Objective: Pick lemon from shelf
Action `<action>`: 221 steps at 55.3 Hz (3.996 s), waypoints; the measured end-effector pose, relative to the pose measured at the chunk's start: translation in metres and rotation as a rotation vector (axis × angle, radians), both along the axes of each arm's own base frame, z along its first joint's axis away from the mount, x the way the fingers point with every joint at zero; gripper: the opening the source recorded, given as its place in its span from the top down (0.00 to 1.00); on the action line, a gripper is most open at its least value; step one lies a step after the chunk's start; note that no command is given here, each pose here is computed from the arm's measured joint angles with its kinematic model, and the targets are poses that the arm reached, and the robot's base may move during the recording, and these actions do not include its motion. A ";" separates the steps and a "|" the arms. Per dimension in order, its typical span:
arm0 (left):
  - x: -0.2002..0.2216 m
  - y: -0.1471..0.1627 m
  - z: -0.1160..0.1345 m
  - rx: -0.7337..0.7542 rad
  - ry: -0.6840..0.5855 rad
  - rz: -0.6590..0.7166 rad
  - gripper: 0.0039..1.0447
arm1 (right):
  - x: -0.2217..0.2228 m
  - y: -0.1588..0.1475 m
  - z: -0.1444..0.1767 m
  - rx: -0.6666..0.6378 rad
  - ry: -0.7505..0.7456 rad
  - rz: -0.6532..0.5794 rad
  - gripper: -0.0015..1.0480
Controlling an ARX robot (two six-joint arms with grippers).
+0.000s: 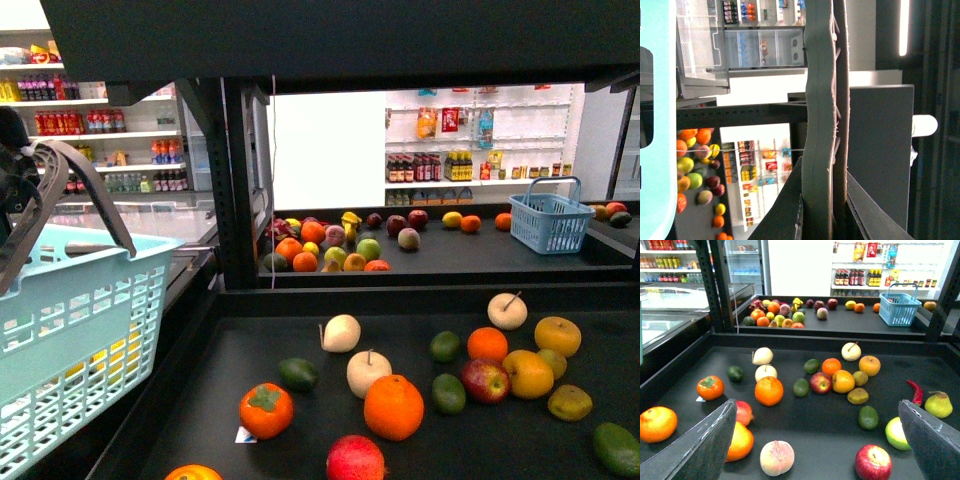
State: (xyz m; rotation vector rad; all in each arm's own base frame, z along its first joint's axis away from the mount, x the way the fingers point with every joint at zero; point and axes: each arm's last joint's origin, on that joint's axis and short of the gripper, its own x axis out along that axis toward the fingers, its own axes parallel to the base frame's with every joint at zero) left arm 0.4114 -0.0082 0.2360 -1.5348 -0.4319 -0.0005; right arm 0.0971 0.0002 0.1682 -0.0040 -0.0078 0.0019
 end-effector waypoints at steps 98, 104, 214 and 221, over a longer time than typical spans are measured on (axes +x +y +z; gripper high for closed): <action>-0.038 0.038 -0.059 0.018 0.019 0.027 0.08 | 0.000 0.000 0.000 0.000 0.000 0.000 0.07; -0.053 0.042 -0.052 0.062 0.037 0.057 0.08 | 0.000 0.000 0.000 0.000 0.000 0.000 0.07; -0.261 -0.059 -0.001 1.467 0.499 0.226 0.08 | 0.000 0.000 0.000 0.000 -0.001 0.000 0.07; -0.286 -0.055 -0.010 1.548 0.421 0.024 0.26 | 0.000 0.000 0.000 0.000 -0.001 0.000 0.07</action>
